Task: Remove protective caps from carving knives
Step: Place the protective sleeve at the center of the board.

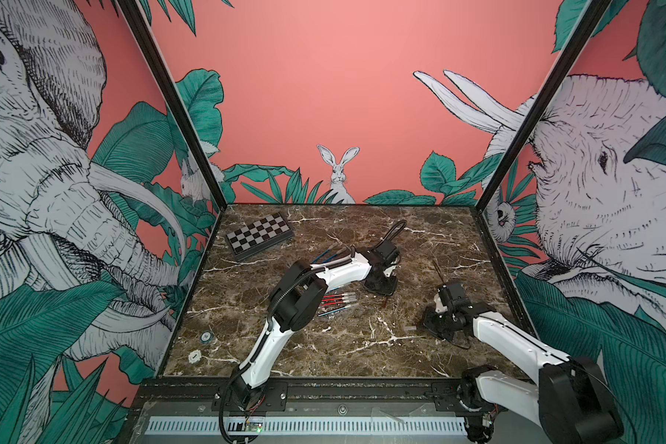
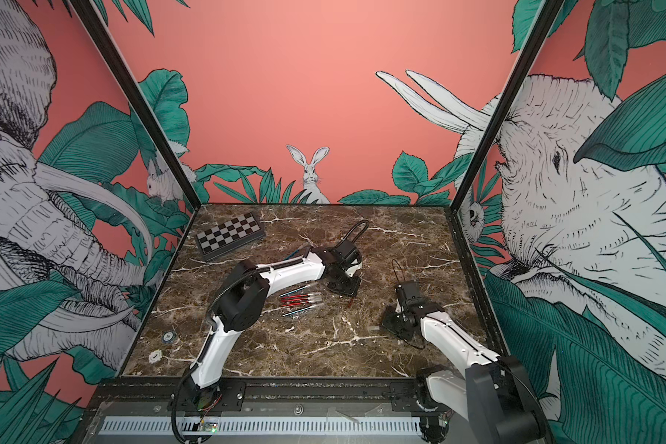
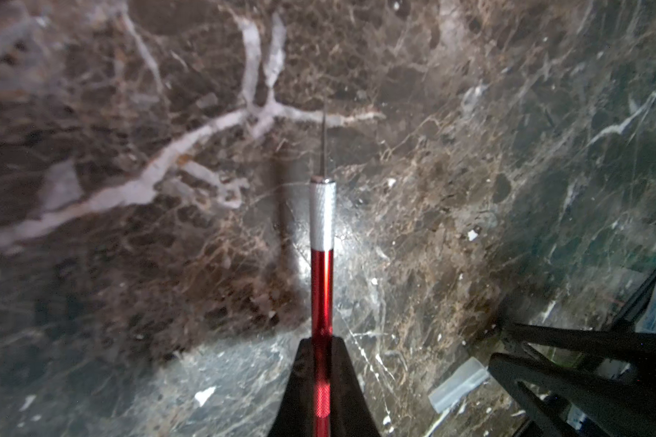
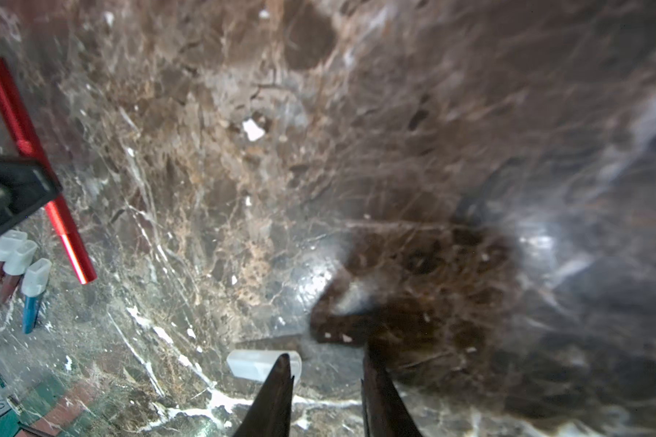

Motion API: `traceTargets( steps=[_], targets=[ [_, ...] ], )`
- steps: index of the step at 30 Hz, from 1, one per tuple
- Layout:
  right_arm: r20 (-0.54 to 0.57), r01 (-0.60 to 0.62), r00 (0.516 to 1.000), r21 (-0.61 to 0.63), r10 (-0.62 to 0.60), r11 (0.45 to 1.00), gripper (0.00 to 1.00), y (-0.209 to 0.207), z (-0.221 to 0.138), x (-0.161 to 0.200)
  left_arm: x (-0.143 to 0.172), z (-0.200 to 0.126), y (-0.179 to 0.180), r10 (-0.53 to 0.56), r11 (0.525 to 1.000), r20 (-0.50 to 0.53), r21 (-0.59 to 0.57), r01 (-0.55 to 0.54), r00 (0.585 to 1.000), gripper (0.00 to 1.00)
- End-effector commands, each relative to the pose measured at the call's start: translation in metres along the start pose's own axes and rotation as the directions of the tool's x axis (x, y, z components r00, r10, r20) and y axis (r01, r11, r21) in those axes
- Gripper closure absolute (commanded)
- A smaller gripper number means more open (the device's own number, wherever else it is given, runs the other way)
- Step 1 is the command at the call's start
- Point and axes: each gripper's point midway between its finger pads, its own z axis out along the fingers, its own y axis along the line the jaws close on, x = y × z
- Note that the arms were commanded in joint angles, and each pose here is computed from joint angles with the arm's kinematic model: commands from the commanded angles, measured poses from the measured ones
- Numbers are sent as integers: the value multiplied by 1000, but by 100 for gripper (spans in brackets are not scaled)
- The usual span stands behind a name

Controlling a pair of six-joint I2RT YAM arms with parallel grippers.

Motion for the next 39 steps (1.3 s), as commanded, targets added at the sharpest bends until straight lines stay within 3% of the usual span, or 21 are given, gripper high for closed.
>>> traceTargets(
  steps=[1,14,22,26,35,39],
  targets=[
    [4,-10,1000,23,10,1000,69,0,4,2,0,1,-7,-3,1000,-5,18,3,1000,100],
    [67,-12,998,33,10,999,68,1,-2,-5,8,15,-1,-8,1000,-37,8,9,999,98],
    [102,8,995,29,-11,1000,68,10,-8,-19,6,11,-2,0,1000,-33,1,0,999,67],
    [115,19,993,22,-22,1000,68,15,-11,-24,0,0,-6,14,1000,-10,-5,-14,1000,59],
    [181,65,981,-2,-64,998,64,23,-29,-42,-24,-60,-24,117,993,99,-39,-113,988,41],
    [218,132,968,-19,-125,991,54,37,-45,-55,-31,-97,-26,181,983,156,-68,-172,971,28]
  ],
)
